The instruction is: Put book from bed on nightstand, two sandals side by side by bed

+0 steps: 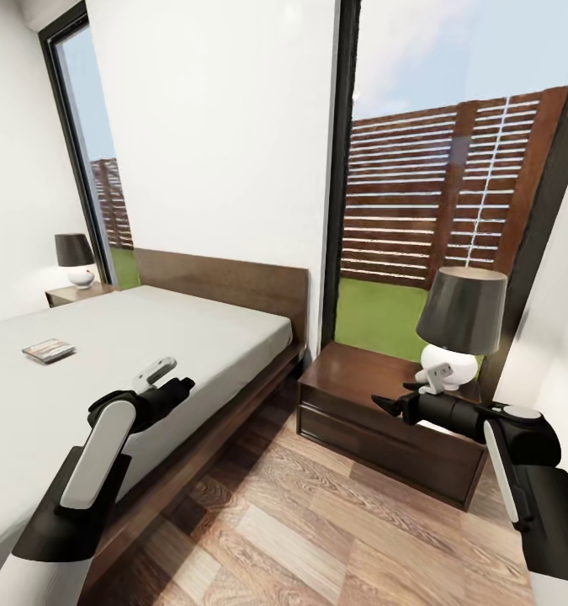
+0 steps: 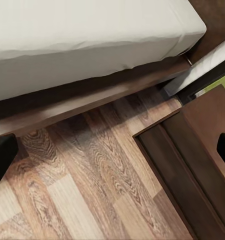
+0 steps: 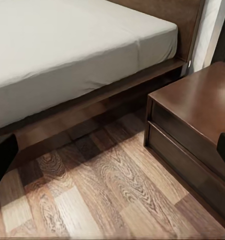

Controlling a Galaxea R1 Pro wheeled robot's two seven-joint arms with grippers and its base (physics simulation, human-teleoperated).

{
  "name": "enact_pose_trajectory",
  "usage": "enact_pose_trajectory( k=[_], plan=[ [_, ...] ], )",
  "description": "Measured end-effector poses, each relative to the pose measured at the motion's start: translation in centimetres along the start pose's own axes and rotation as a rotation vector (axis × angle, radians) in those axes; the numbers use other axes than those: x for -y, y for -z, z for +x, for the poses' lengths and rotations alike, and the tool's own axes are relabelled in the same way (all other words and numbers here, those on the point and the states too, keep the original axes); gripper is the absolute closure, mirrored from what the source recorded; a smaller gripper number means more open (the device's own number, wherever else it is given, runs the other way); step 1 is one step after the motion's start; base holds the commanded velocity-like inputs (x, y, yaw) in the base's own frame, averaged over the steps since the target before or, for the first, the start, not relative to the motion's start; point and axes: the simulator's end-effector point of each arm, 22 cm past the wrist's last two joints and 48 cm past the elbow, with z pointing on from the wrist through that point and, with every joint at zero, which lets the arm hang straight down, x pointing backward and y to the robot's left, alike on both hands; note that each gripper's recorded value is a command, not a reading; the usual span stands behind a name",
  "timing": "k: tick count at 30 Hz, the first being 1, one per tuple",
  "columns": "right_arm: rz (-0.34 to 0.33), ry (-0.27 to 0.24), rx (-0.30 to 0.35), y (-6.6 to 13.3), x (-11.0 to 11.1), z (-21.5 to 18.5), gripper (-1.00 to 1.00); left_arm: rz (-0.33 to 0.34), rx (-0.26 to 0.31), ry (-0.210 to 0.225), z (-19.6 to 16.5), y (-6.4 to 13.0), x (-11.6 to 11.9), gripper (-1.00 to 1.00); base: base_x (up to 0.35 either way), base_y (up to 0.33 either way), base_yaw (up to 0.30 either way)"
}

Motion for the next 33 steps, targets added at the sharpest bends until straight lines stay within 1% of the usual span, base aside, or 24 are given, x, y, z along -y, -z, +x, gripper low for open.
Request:
enact_pose_trajectory(
  k=[4, 11, 18, 22, 27, 33],
  plan=[
    [0.004, -0.014, -0.021, -0.1, 0.2, -0.4, -1.0, -0.004, -0.005, -0.001, -0.5, 0.0, 0.4, -1.0, 0.0, 0.0, 0.0],
    [0.01, -0.025, -0.043, -0.3, 0.5, -1.3, -1.0, -0.011, -0.014, -0.001, -1.4, 0.1, 1.0, -1.0, 0.0, 0.0, 0.0],
    [0.06, -0.025, -0.045, -0.6, 2.0, -3.0, -1.0, -0.015, -0.022, -0.002, -2.0, 0.1, 1.6, -1.0, 0.0, 0.0, 0.0],
    [0.063, -0.029, -0.049, -0.7, 2.1, -2.7, -1.0, -0.017, -0.028, -0.006, -1.7, -0.1, 1.6, -1.0, 0.029, 0.0, 0.0],
    [0.062, -0.032, -0.056, -1.0, 2.2, -2.4, -1.0, -0.027, -0.033, -0.012, -1.4, -0.4, 1.2, -1.0, 0.192, -0.03, 0.0],
    [0.059, -0.034, -0.065, -1.3, 2.2, -2.0, -1.0, -0.04, -0.04, -0.015, -1.0, -0.8, 0.5, -1.0, 0.299, -0.058, 0.0]
  ],
)
